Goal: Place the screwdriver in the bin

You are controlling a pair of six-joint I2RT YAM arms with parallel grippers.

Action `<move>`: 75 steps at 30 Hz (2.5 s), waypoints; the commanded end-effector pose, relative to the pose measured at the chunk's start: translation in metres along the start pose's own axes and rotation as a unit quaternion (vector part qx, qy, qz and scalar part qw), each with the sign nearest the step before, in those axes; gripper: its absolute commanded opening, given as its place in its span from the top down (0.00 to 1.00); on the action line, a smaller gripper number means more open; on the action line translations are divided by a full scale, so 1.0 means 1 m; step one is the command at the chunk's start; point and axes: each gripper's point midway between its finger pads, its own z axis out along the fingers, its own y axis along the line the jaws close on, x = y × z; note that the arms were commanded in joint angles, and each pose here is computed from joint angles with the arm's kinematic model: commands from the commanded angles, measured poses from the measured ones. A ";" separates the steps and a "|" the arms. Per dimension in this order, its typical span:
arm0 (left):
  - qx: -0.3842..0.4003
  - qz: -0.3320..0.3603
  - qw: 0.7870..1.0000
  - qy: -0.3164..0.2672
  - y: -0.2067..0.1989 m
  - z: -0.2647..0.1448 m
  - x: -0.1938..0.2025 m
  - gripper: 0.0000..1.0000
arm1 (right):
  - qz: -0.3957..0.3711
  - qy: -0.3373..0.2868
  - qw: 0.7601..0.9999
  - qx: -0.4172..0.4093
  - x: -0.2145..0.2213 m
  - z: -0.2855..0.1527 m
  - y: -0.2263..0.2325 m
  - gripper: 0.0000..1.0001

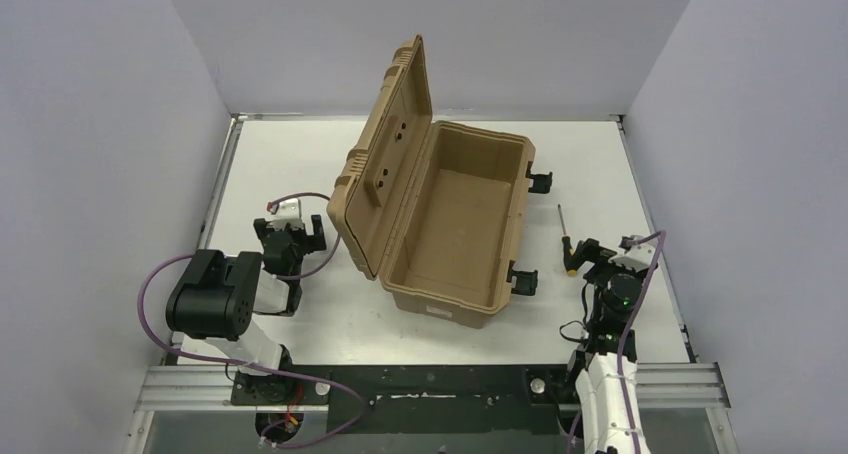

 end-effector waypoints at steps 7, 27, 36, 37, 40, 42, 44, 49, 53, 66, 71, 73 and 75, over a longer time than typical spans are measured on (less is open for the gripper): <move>0.007 -0.013 0.999 -0.044 -0.003 0.007 -0.027 0.03 | 0.049 0.045 0.998 0.015 -0.079 0.033 0.013 0.00; 0.008 -0.013 0.999 -0.042 -0.003 0.007 -0.026 0.03 | -0.055 0.521 0.850 0.052 0.083 0.044 0.026 0.23; 0.007 -0.013 0.999 -0.042 -0.002 0.007 -0.026 0.03 | -0.056 0.503 0.861 0.051 0.059 0.049 0.029 1.00; 0.007 -0.013 0.999 -0.042 -0.003 0.007 -0.026 0.03 | -0.052 0.489 0.869 0.051 0.045 0.053 0.032 1.00; 0.007 -0.014 0.999 -0.044 -0.003 0.007 -0.027 0.03 | -0.034 0.432 0.900 0.049 -0.012 0.066 0.044 1.00; 0.007 -0.013 0.999 -0.043 -0.003 0.007 -0.027 0.03 | -0.016 0.388 0.921 0.045 -0.057 0.073 0.054 1.00; 0.007 -0.013 0.999 -0.044 -0.003 0.007 -0.027 0.03 | 0.007 0.344 0.938 0.035 -0.102 0.077 0.067 1.00; 0.007 -0.013 0.999 -0.044 -0.003 0.007 -0.027 0.03 | 0.050 0.266 0.962 -0.028 -0.190 0.069 0.128 1.00; 0.007 -0.012 0.999 -0.044 -0.003 0.007 -0.027 0.03 | 0.046 0.246 0.963 -0.096 -0.206 0.046 0.209 1.00; 0.007 -0.012 0.999 -0.044 -0.003 0.007 -0.027 0.03 | -0.049 0.413 0.888 -0.196 -0.016 -0.018 0.348 1.00; 0.006 -0.012 0.999 -0.043 -0.003 0.007 -0.026 0.03 | -0.064 0.466 0.863 -0.184 0.055 -0.017 0.341 1.00; 0.006 -0.012 0.999 -0.042 -0.003 0.007 -0.026 0.03 | -0.070 0.476 0.859 -0.176 0.073 -0.014 0.337 1.00; 0.005 -0.012 0.999 -0.042 -0.002 0.007 -0.026 0.03 | -0.075 0.484 0.856 -0.165 0.087 -0.009 0.333 1.00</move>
